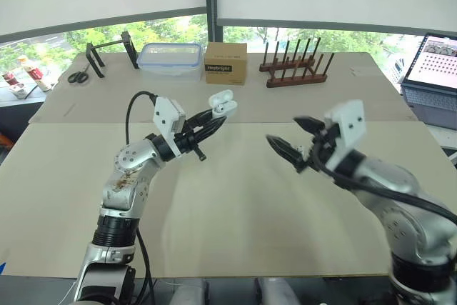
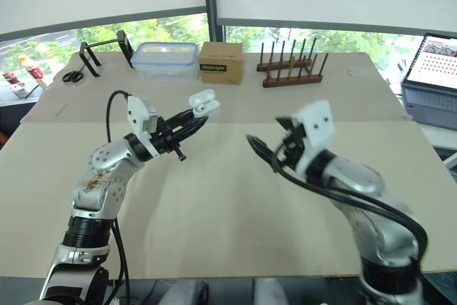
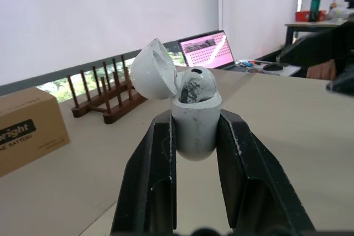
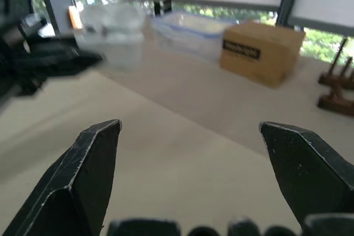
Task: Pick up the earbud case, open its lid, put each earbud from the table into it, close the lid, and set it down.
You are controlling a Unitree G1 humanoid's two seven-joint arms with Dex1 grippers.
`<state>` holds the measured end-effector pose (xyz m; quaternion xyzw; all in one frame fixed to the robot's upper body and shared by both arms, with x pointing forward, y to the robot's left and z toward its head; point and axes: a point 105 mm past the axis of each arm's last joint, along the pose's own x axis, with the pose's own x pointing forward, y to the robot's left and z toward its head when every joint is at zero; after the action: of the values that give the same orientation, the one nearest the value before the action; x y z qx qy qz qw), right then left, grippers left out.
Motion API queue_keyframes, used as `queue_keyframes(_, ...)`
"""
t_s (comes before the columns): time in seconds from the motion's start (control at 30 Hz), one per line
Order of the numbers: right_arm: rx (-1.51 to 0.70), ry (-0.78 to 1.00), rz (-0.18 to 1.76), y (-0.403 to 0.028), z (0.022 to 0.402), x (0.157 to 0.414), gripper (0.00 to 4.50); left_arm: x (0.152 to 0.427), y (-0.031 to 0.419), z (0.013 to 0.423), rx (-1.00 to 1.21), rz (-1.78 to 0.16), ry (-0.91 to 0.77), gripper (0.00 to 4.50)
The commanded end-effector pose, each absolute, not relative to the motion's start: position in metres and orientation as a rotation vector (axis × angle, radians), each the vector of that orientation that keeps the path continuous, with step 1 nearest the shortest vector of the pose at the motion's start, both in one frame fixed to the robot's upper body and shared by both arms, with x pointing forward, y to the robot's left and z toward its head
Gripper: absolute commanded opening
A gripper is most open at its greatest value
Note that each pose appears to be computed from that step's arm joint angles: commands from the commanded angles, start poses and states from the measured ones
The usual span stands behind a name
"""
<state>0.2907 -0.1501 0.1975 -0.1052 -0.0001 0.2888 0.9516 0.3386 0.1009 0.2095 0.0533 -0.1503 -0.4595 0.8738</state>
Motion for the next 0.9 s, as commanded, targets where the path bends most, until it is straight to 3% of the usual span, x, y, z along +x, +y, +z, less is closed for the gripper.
queue_keyframes(0.03, -0.305, -0.028, 0.510, -0.177, 0.199, 0.278, 4.44, 0.332, 0.107, 0.218, 0.119, -0.985, -0.338, 0.52)
queue_keyframes(0.27, -0.320, 0.168, 0.294, -0.250, 0.143, 0.250, 4.50, 0.329, 0.114, 0.213, 0.127, -1.006, -0.298, 0.52)
queue_keyframes(0.47, -0.337, 0.201, 0.262, -0.267, 0.130, 0.246, 4.50, 0.327, 0.116, 0.210, 0.124, -1.019, -0.282, 0.52)
queue_keyframes(0.67, -0.295, 0.105, 0.324, -0.225, 0.142, 0.280, 4.50, 0.326, 0.116, 0.208, 0.123, -1.020, -0.276, 0.52)
queue_keyframes(0.9, -0.228, 0.084, 0.252, -0.196, 0.140, 0.336, 4.50, 0.326, 0.113, 0.208, 0.125, -1.034, -0.274, 0.52)
